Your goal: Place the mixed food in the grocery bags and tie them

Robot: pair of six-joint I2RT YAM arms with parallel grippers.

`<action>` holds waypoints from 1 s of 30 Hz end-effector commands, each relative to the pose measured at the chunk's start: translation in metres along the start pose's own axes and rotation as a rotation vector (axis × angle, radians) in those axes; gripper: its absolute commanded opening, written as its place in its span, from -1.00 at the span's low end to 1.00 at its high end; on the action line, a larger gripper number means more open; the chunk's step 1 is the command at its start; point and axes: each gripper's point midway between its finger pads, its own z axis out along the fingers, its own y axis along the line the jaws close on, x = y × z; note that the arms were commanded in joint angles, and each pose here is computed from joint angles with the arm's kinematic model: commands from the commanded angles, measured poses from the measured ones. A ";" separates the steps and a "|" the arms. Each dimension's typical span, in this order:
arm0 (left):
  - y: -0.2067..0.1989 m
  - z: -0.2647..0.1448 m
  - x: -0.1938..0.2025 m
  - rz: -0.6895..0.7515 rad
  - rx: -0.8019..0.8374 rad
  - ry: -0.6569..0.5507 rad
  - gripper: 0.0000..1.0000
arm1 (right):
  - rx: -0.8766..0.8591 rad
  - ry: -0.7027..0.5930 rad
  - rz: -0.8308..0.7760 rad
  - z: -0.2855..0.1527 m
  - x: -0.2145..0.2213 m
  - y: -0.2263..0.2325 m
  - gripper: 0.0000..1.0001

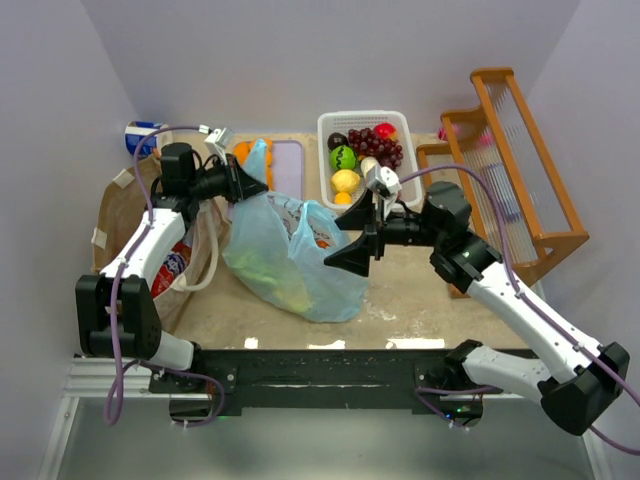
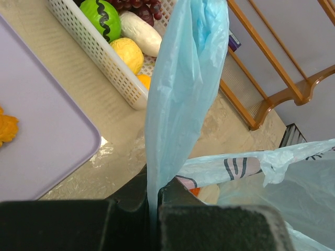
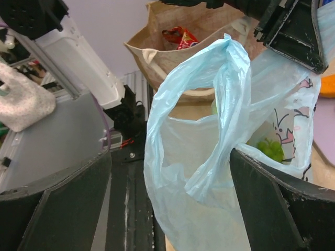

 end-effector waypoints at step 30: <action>-0.005 0.000 -0.005 0.028 0.008 -0.020 -1.00 | 0.410 0.017 -0.084 0.042 -0.001 -0.033 0.13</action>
